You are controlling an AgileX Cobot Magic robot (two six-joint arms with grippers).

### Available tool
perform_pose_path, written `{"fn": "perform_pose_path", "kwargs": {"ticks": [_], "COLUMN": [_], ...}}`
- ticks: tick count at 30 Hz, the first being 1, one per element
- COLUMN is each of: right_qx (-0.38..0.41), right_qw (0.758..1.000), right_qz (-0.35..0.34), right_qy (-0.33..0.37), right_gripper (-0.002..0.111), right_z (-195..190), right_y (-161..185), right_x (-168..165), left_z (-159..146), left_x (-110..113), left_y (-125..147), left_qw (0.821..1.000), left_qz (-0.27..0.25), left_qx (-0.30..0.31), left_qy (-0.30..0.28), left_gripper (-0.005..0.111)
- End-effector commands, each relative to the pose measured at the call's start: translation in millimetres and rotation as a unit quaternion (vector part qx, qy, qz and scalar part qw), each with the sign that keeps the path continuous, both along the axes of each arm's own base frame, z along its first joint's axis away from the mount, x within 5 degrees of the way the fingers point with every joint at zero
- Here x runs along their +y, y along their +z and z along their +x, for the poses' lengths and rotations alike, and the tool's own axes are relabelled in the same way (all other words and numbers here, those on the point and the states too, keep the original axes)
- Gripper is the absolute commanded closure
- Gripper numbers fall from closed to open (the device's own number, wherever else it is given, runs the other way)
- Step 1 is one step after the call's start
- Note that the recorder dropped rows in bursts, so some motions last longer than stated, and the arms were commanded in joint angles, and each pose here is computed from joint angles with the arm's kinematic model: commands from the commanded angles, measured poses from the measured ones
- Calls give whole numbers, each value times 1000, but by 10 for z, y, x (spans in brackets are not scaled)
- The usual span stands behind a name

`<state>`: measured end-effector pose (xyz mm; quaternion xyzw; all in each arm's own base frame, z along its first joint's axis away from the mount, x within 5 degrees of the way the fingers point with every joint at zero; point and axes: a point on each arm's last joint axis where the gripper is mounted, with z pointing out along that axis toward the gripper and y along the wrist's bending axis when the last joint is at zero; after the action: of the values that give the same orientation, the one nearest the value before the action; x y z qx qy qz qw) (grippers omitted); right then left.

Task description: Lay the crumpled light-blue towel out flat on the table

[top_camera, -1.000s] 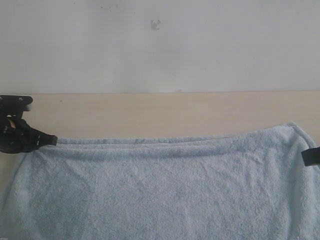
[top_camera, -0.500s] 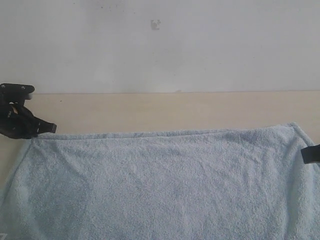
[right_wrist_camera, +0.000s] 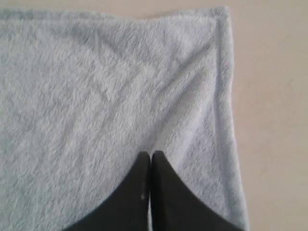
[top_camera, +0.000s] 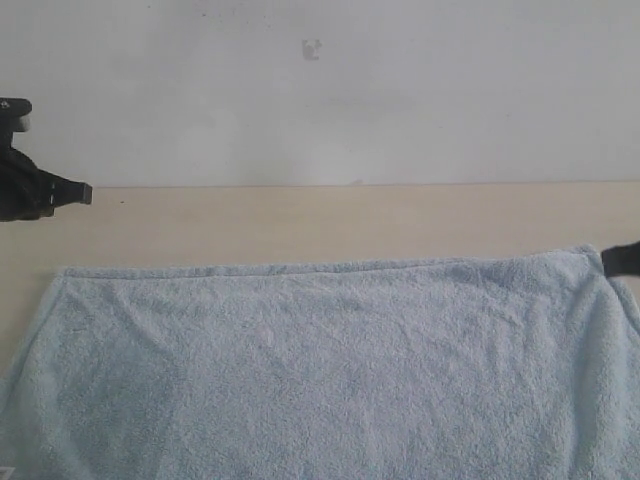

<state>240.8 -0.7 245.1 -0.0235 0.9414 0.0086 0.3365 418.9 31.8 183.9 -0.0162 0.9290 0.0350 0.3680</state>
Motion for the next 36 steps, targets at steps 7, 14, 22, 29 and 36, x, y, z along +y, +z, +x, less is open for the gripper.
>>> {"fn": "perform_pose_path", "kwargs": {"ticks": [7, 14, 22, 29, 36], "right_qx": [66, 125, 158, 170, 163], "right_qw": [997, 990, 985, 982, 983], "right_qz": [-45, -58, -72, -82, -82], "right_qy": [1, 8, -21, -14, 13], "right_gripper": [108, 108, 108, 108, 108], "right_z": [1218, 1952, 2374, 2471, 2507], "right_y": [-102, -483, -898, -974, -974], "right_x": [-221, -287, -568, -774, -754], "left_z": [-145, -134, -117, -83, -79], "left_x": [-189, -197, -199, -201, -201], "left_y": [-182, -173, -168, -400, -464], "left_qw": [999, 999, 999, 999, 998], "left_qz": [-4, 2, 7, 8, 8], "left_qx": [25, 18, 8, 28, 34], "left_qy": [-23, -31, -37, -42, -43], "left_gripper": [103, 103, 103, 103, 103]}}
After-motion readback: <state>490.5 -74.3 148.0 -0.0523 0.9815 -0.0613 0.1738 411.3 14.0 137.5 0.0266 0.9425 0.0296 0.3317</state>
